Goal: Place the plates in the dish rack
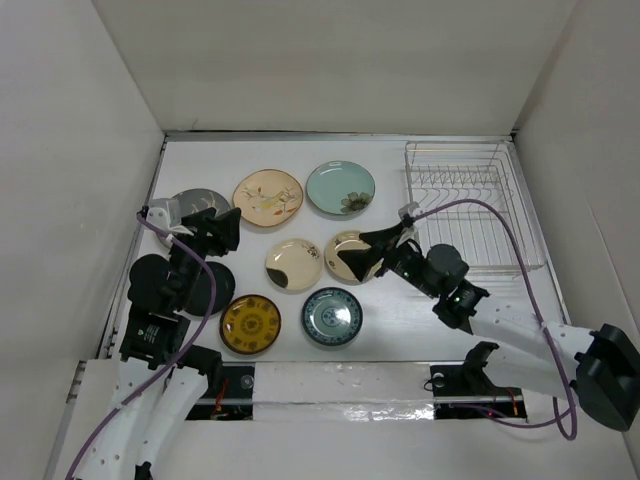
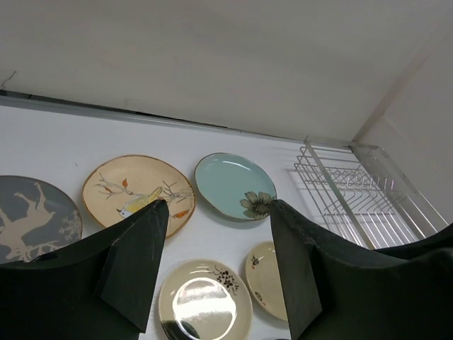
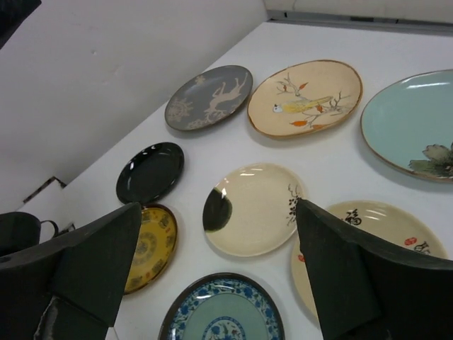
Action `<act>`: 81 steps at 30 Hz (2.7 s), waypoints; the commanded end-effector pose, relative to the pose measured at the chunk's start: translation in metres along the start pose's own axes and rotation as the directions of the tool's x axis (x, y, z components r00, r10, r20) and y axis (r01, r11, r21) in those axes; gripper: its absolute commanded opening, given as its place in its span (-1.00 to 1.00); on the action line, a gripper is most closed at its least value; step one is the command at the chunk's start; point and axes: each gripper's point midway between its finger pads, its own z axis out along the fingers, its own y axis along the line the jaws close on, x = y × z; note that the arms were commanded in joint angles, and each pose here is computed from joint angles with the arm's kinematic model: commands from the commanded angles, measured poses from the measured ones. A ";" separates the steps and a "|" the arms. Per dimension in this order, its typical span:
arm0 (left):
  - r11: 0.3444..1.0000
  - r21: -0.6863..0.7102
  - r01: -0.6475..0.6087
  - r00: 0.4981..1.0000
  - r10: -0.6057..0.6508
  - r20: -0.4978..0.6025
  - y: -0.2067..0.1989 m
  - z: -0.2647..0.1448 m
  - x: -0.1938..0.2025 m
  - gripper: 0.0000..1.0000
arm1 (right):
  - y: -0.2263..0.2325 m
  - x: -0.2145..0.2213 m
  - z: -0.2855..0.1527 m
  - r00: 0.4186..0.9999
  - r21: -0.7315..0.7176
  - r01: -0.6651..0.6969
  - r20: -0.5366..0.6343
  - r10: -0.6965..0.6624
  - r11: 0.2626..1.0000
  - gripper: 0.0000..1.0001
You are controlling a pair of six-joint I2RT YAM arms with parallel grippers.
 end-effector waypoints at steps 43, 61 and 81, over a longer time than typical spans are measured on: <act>0.997 0.065 0.036 0.989 -0.045 0.137 -0.016 -0.034 -0.035 -0.05 | -0.240 0.081 0.116 0.962 0.891 -0.215 0.123 0.244 0.399 0.52; 0.997 0.072 0.031 0.991 -0.040 0.129 -0.017 -0.033 -0.033 -0.04 | -0.271 0.123 0.145 0.830 0.799 -0.466 0.247 0.500 0.380 0.20; 0.997 0.070 0.029 0.992 -0.038 0.120 -0.016 -0.031 -0.031 -0.05 | -0.246 0.063 0.138 0.857 0.759 -0.502 0.370 0.360 0.416 -1.00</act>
